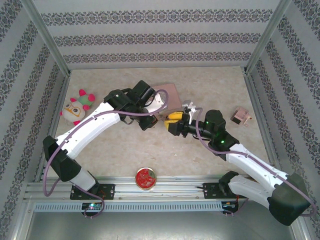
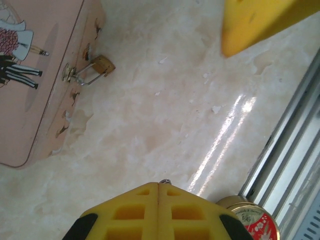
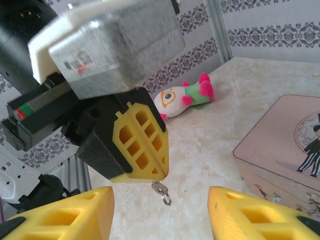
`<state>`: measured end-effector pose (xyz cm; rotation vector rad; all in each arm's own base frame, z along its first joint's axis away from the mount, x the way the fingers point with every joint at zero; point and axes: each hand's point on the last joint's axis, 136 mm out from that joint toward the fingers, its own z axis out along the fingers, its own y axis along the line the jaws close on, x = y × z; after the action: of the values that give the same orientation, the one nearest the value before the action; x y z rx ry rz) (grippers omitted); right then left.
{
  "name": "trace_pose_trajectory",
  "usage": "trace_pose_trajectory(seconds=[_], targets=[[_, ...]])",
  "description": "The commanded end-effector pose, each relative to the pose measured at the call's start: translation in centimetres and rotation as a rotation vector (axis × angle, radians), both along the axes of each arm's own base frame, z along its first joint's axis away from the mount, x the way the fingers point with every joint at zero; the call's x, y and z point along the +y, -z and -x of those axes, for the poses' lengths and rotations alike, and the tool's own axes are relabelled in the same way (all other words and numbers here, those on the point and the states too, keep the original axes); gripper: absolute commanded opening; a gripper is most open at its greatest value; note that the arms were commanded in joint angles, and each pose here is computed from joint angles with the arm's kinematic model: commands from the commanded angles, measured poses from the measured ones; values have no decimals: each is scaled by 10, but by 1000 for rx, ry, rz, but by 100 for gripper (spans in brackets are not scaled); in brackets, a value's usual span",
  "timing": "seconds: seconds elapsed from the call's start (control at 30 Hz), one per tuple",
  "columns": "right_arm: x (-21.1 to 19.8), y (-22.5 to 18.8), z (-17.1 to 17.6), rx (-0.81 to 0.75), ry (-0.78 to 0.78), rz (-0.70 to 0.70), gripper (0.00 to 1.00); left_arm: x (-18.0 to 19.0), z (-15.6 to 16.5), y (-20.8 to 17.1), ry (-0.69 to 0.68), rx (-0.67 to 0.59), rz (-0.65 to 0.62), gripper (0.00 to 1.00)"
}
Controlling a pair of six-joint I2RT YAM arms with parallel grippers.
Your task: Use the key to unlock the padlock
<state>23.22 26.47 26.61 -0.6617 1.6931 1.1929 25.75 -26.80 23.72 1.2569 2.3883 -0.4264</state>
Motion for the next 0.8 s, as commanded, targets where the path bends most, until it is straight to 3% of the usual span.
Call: trace_pose_trajectory(seconds=[0.0, 0.4, 0.77], targets=[[10, -13, 8, -45, -72, -35, 50, -7, 13, -15, 69, -21, 73, 0], [34, -22, 24, -40, -260, -77, 37, -17, 41, -36, 165, -3, 259, 0], [42, -20, 31, -32, -321, -75, 29, -12, 36, -46, 145, -25, 315, 0]])
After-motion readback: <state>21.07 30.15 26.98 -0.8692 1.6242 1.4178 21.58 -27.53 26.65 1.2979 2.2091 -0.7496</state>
